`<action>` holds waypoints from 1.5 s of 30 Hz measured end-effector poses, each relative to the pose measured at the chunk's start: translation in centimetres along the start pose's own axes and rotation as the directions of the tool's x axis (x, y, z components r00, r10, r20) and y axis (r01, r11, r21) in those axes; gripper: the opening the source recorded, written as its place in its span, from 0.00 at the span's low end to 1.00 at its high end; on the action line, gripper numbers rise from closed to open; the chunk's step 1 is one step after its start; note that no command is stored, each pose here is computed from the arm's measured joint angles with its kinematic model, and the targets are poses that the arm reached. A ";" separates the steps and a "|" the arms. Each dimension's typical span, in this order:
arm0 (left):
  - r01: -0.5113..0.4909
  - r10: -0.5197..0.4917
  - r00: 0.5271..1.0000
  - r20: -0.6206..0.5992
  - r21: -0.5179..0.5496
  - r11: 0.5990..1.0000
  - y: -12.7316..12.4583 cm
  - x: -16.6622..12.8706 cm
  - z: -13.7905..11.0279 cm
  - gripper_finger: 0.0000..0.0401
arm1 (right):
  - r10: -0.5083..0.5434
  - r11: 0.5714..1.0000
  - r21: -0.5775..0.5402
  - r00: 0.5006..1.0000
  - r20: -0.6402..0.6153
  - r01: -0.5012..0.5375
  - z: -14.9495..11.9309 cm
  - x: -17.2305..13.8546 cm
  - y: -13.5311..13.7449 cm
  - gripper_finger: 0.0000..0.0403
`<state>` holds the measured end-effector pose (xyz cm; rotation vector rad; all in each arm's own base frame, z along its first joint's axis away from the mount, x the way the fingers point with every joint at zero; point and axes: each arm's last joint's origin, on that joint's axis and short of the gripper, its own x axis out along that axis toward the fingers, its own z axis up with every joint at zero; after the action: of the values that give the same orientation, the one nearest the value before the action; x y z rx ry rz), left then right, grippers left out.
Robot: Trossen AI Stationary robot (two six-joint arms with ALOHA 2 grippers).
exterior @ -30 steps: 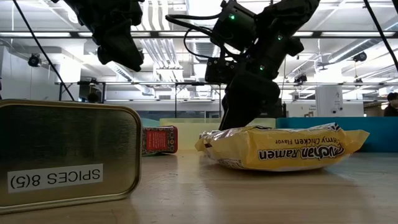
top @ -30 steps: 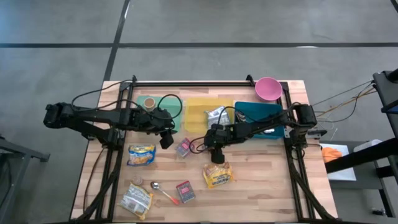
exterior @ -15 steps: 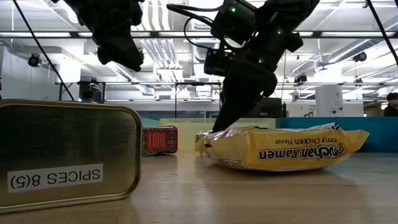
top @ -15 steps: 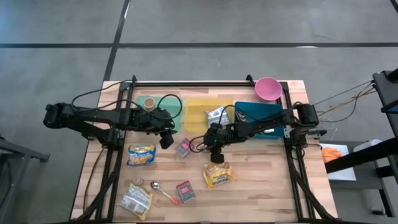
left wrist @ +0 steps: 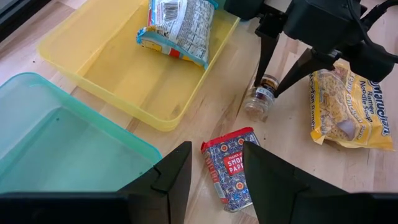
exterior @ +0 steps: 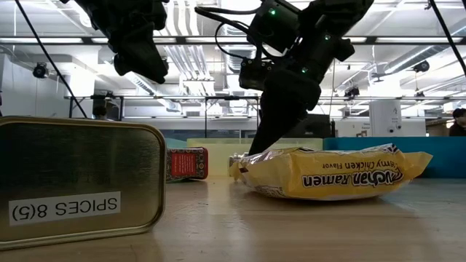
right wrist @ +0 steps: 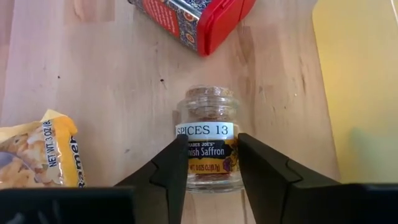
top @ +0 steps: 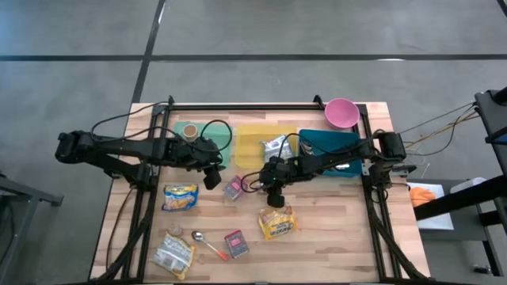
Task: Pick & Place Food Item
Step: Put the brown seasoning bottle into the green bin
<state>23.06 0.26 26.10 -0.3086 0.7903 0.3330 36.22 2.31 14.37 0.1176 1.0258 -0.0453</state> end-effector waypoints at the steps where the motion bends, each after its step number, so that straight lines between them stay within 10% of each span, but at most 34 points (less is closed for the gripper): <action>1: 0.000 0.000 1.000 0.000 0.000 1.000 0.0 0.0 0.0 0.37 | 0.001 1.000 0.006 1.000 -0.001 -0.001 0.0 0.0 0.0 0.33; 17: 0.000 0.000 1.000 0.000 0.000 1.000 0.0 0.0 0.0 0.37 | 0.050 0.997 -0.055 0.999 0.003 -0.050 -0.1 0.3 0.4 0.79; 45: -0.001 0.001 1.000 -0.004 0.001 1.000 0.0 0.0 -0.1 0.37 | 0.027 0.994 -0.105 0.997 -0.073 -0.034 -0.5 2.7 1.4 0.47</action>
<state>23.03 0.26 26.05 -0.3083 0.7949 0.3336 37.28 3.83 11.93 0.0383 1.0960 0.0415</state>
